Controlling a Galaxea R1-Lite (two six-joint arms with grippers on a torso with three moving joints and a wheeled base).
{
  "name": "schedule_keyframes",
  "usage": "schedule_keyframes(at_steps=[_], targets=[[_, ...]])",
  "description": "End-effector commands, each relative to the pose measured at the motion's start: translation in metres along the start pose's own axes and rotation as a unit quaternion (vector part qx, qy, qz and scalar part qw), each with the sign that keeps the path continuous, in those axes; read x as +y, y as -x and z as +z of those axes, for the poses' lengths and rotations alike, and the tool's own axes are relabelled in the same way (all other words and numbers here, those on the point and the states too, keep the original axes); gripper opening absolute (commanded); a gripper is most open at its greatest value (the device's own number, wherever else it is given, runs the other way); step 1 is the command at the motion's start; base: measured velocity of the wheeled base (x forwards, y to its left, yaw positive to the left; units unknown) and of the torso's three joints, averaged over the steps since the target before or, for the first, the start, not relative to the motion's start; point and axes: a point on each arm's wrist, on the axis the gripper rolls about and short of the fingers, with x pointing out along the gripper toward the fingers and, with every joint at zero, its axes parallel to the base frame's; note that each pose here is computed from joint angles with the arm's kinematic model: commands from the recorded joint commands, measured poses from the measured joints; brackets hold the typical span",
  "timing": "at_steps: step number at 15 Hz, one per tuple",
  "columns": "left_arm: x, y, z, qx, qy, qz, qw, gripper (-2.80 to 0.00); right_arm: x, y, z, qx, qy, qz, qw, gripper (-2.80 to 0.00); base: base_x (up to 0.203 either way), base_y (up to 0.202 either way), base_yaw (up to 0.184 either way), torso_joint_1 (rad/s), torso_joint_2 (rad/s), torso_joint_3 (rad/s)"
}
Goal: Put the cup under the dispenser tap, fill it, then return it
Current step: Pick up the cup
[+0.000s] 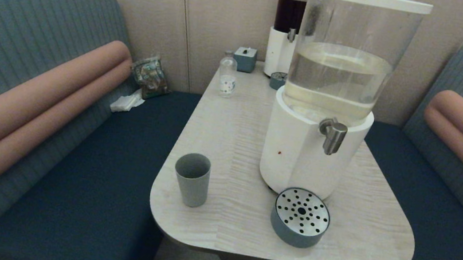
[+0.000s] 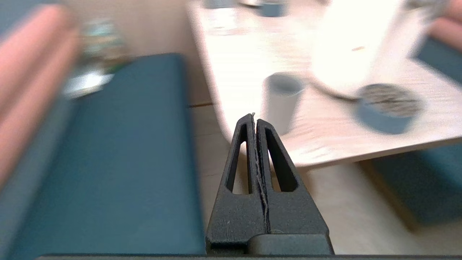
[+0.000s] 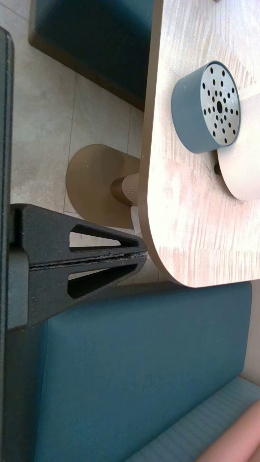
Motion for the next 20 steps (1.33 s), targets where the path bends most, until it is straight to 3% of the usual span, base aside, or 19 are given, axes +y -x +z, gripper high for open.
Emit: schedule_keyframes(at_steps=[1, 3, 4, 6, 8, 10, 12, 17, 20], targets=[[0.012, -0.053, 0.017, 0.072, 0.022, -0.037, 0.9965, -2.80, 0.000, 0.000, 0.000, -0.002, 0.000, 0.000, 1.000, -2.80, 0.000, 0.000, 0.000, 0.000, 0.00, 0.000], [0.023, -0.106, 0.027, 0.083, 0.031, -0.085, 0.9925, -2.80, 0.000, 0.000, 0.000, -0.002, 0.000, 0.000, 1.000, -2.80, 0.000, 0.000, 0.000, 0.000, 0.00, 0.000], [0.028, -0.130, 0.027, 0.076, 0.032, -0.102, 0.9913, 0.00, 0.000, 0.000, 0.000, -0.001, 0.000, 0.000, 1.000, -2.80, 0.000, 0.000, 0.000, 0.000, 0.00, 0.000], [0.036, -0.174, 0.024, 0.055, 0.028, -0.135, 0.9888, 0.00, 0.000, 0.000, 0.000, -0.002, 0.001, 0.000, 1.000, -2.80, 0.000, 0.000, 0.000, 0.000, 0.00, 0.000], [0.042, -0.209, 0.012, 0.036, 0.023, -0.190, 0.9809, 0.00, 0.000, 0.000, 0.000, -0.002, 0.002, 0.001, 1.000, -2.80, 0.000, 0.000, 0.000, 0.000, 0.00, 0.000], [0.044, -0.228, -0.008, 0.014, 0.014, -0.275, 0.9612, 0.00, 0.000, 0.000, 0.000, -0.002, 0.002, 0.001, 1.000, -2.80, 0.000, 0.000, 0.000, 0.000, 0.00, 0.000], [0.048, -0.238, -0.034, 0.008, 0.010, -0.320, 0.9472, 0.00, 0.000, 0.000, 0.000, -0.002, 0.006, 0.000, 1.000, -2.80, 0.000, 0.000, 0.000, 0.000, 0.00, 0.000], [0.088, -0.247, -0.099, 0.032, 0.016, -0.367, 0.9294, 0.00, 0.000, 0.000, 0.000, 0.000, 0.011, 0.003, 1.000, -2.80, 0.000, 0.000, 0.000, 0.000, 0.00, 0.000], [0.120, -0.266, -0.125, 0.039, 0.015, -0.364, 0.9305, 0.00, 0.000, 0.000, 0.000, 0.001, 0.011, 0.003, 1.000, -2.80, 0.000, 0.000, 0.000, 0.000, 0.00, 0.000]])
